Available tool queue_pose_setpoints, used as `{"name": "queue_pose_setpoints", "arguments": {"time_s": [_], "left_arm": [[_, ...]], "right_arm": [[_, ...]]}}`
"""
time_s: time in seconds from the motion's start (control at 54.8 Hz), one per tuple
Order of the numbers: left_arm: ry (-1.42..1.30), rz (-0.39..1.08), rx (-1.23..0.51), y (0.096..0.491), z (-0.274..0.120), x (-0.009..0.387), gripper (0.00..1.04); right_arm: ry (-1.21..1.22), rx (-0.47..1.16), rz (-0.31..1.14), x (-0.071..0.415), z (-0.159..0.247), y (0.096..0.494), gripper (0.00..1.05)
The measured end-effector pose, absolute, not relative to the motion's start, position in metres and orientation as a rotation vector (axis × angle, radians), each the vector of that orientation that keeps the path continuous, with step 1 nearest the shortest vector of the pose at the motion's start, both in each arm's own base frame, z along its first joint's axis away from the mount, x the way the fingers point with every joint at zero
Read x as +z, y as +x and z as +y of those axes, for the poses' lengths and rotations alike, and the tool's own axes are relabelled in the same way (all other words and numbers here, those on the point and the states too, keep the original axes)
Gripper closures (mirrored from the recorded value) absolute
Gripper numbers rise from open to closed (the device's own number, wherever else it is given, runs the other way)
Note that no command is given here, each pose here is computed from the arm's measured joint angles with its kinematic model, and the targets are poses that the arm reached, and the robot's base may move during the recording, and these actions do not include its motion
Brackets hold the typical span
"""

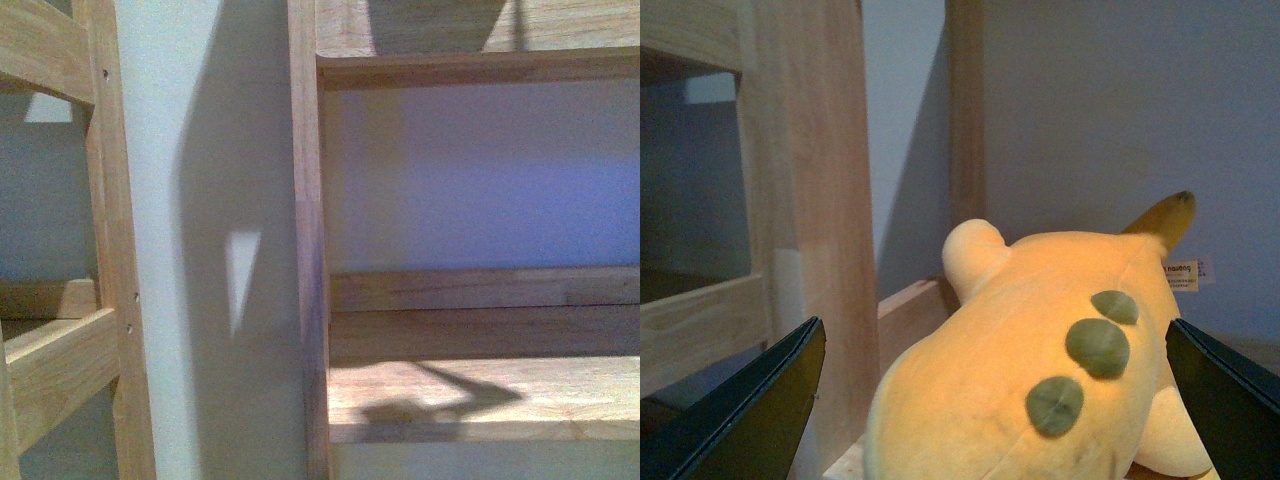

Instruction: Put away toys

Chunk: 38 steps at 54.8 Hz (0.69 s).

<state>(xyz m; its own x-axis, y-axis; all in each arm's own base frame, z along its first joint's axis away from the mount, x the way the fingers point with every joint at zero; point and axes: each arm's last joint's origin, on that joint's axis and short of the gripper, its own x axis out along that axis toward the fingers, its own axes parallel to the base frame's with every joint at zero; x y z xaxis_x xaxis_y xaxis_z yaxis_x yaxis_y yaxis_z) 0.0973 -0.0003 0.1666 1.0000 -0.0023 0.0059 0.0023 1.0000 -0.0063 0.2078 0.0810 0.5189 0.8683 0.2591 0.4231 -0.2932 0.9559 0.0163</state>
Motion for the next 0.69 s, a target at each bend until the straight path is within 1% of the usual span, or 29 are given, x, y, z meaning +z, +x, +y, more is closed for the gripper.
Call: {"name": "queue_pose_setpoints", "arguments": {"time_s": [0.146, 0.329, 0.53, 0.694], "left_arm": [[-0.007, -0.006, -0.003, 0.097, 0.0, 0.167, 0.06], [-0.006, -0.006, -0.003, 0.097, 0.0, 0.167, 0.06], [-0.007, -0.006, -0.003, 0.097, 0.0, 0.167, 0.06], [-0.007, -0.006, -0.003, 0.097, 0.0, 0.167, 0.06]], "right_arm": [[0.098, 0.279, -0.473, 0.497, 0.081, 0.176, 0.0], [0.126, 0.235, -0.498, 0.458, 0.069, 0.137, 0.0], [0.121, 0.146, -0.435, 0.398, 0.05, 0.112, 0.0], [0.117, 0.108, -0.341, 0.345, 0.041, 0.101, 0.0]]}}
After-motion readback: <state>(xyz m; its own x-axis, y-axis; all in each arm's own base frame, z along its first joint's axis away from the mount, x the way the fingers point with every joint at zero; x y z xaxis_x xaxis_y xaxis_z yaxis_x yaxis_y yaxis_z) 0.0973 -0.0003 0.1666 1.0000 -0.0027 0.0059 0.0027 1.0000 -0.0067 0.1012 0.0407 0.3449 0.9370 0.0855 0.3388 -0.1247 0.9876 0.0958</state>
